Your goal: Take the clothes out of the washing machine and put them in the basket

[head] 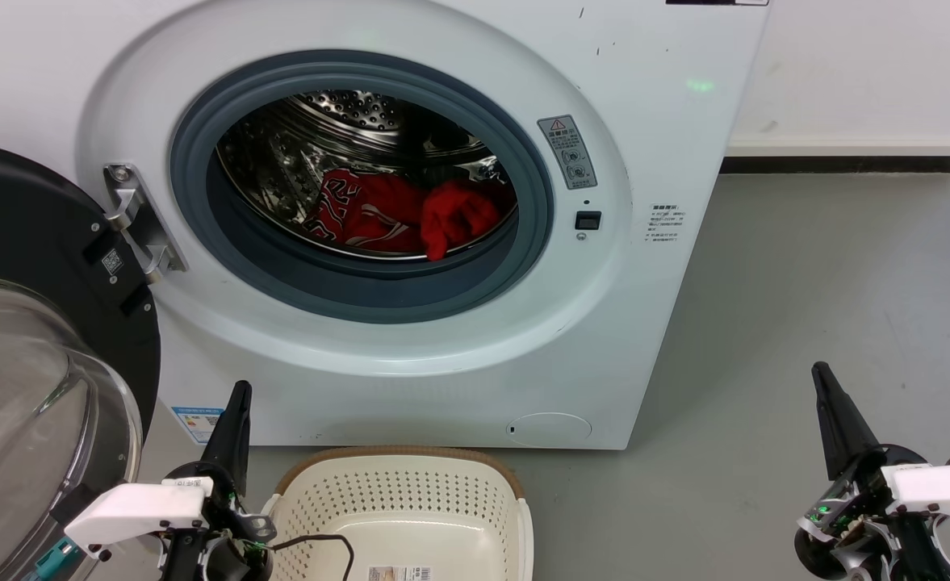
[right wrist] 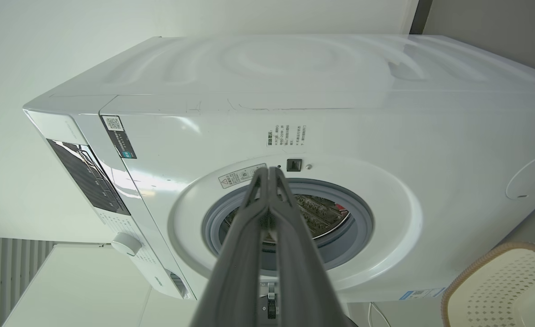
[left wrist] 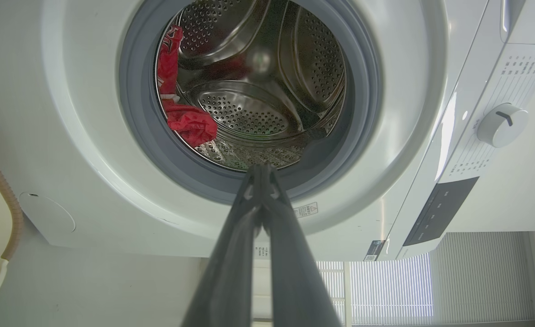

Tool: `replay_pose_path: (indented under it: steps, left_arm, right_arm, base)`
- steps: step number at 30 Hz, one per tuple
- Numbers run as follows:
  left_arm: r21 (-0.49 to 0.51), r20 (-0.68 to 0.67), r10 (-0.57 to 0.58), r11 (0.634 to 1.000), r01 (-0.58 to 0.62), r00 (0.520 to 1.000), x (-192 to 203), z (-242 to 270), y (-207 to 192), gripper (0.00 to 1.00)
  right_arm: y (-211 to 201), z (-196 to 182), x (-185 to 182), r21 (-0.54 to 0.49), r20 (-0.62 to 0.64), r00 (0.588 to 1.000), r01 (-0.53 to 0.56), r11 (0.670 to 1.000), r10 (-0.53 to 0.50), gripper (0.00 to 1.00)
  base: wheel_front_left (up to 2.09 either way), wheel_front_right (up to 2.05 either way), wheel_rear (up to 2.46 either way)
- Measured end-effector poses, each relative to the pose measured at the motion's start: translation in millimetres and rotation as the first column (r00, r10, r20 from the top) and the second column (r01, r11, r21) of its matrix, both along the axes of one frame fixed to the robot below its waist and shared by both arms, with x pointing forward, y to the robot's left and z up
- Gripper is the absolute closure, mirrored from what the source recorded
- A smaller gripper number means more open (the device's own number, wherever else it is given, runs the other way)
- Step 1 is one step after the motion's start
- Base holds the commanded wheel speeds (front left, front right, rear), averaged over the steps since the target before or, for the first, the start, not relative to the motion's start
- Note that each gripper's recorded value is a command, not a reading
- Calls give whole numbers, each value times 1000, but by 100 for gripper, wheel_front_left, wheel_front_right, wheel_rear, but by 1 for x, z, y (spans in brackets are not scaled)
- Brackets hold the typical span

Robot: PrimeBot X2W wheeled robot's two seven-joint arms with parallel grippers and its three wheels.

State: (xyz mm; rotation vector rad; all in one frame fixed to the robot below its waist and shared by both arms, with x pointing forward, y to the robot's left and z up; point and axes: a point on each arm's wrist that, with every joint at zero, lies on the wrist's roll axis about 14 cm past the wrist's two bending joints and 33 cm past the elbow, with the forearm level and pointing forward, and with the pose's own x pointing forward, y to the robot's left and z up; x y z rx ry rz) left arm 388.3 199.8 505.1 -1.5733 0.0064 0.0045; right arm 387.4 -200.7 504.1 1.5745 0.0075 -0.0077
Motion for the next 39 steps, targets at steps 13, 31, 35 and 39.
replay_pose_path:
  steps: [13,31,35,39]
  left_arm:
    - [0,0,0,1000,0,1000,0,0,0,100]
    - [-3,-34,-1,1000,0,999,-4,-11,-1,0]
    - [2,-59,11,1000,-11,998,-10,-20,0,0]
    - [45,-52,30,999,-28,998,-10,-17,4,0]
  right_arm:
    - [0,0,0,0,0,1000,0,1000,0,100]
    - [0,-11,-4,3,-32,999,1,1000,-1,0]
    - [-1,-21,-10,2,-61,998,14,1000,-14,0]
    - [-2,-21,-10,-40,-63,998,23,999,-26,0]
  base:
    - [0,0,0]
    - [0,0,0]
    - [0,0,0]
    - [0,0,0]
